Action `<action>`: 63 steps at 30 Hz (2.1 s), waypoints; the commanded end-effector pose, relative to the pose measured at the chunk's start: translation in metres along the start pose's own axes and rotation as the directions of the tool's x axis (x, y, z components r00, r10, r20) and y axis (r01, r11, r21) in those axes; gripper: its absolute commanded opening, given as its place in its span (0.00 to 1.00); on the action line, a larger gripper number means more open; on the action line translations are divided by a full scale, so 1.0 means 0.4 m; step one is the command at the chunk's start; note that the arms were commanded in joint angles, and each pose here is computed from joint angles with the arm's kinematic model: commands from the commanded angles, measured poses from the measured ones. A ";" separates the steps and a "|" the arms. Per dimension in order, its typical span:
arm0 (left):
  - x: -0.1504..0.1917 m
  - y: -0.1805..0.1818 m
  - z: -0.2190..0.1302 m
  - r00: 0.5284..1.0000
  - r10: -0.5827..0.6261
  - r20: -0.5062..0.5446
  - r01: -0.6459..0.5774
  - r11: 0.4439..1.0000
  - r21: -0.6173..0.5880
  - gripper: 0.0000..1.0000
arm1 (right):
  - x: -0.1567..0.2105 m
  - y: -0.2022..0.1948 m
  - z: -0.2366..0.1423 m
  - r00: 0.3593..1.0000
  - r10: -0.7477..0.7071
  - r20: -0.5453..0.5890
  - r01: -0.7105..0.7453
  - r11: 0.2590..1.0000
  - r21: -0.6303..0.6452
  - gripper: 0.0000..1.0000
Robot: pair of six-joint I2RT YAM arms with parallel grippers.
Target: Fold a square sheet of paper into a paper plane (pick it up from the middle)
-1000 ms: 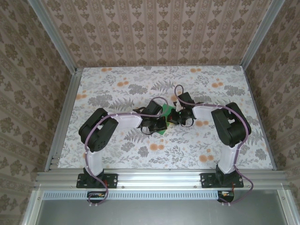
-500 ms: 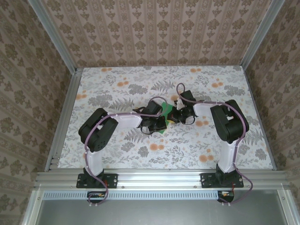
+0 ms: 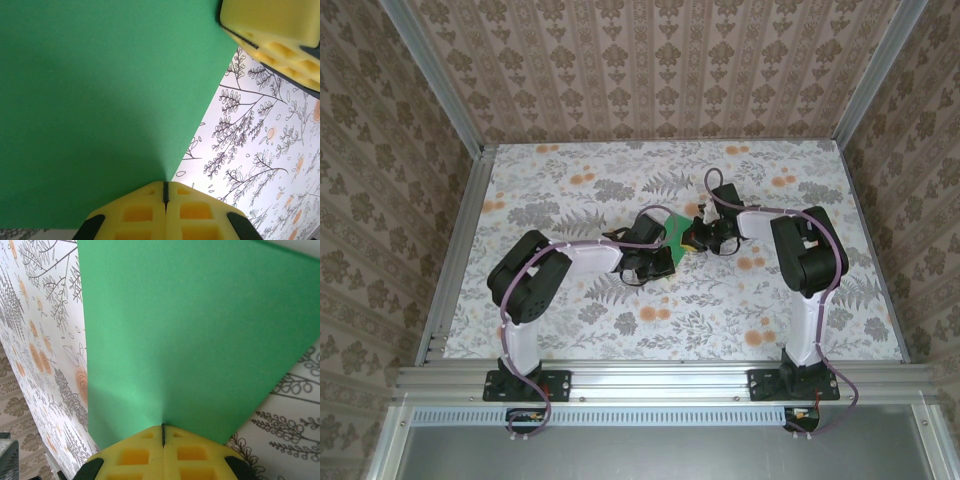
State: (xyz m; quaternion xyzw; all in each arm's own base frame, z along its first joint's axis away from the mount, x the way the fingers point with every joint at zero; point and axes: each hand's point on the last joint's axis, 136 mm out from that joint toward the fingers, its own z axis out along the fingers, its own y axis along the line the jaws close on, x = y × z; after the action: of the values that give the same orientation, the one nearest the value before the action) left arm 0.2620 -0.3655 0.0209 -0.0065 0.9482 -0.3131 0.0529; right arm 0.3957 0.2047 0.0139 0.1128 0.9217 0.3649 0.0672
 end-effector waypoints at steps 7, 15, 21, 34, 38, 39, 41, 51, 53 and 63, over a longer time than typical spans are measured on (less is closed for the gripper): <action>0.103 0.130 0.024 0.986 -0.096 -0.138 0.071 0.982 -0.173 0.04 | -0.127 -0.100 -0.021 0.991 0.024 0.134 -0.039 0.993 0.109 0.01; 0.112 0.135 0.030 0.982 -0.099 -0.159 0.067 0.979 -0.192 0.03 | -0.165 -0.121 -0.033 0.986 0.050 0.158 -0.067 0.992 0.104 0.03; 0.113 0.129 0.029 0.982 -0.089 -0.164 0.057 0.980 -0.192 0.03 | -0.208 -0.138 -0.048 0.975 0.112 0.194 -0.129 0.989 0.076 0.03; 0.107 0.114 0.017 0.986 -0.064 -0.153 0.036 0.983 -0.178 0.03 | -0.272 -0.154 -0.077 0.966 0.119 0.231 -0.150 0.981 0.122 0.03; 0.076 0.066 -0.006 0.994 -0.009 -0.110 -0.006 0.991 -0.135 0.05 | -0.275 -0.104 -0.125 0.963 0.085 0.256 -0.114 0.989 0.098 0.04; 0.066 0.049 -0.015 0.995 0.006 -0.097 -0.017 0.993 -0.121 0.05 | -0.272 -0.091 -0.139 0.962 0.076 0.264 -0.103 0.990 0.093 0.04; 0.038 0.002 -0.039 0.997 0.043 -0.061 -0.047 0.996 -0.075 0.08 | -0.260 -0.061 -0.174 0.959 0.053 0.280 -0.081 0.993 0.090 0.06; -0.080 0.000 -0.184 0.994 0.036 0.106 -0.030 0.998 -0.054 0.35 | -0.102 -0.012 -0.173 0.963 -0.106 0.246 0.021 0.947 0.322 0.33; -0.091 0.048 -0.202 0.992 -0.001 0.123 0.010 0.997 -0.072 0.42 | -0.079 -0.006 -0.146 0.966 -0.138 0.217 0.050 0.928 0.370 0.35; -0.100 0.218 -0.281 0.972 -0.144 0.186 0.164 0.982 -0.098 0.63 | -0.005 -0.017 -0.015 0.981 -0.189 0.055 0.146 0.888 0.437 0.35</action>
State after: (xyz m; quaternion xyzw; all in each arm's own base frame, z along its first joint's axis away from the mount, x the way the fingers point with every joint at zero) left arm 0.2932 -0.2364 0.0556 -0.1056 0.9548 -0.2569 0.1053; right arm 0.3990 0.1962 0.0211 0.0756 0.9756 0.1599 0.1302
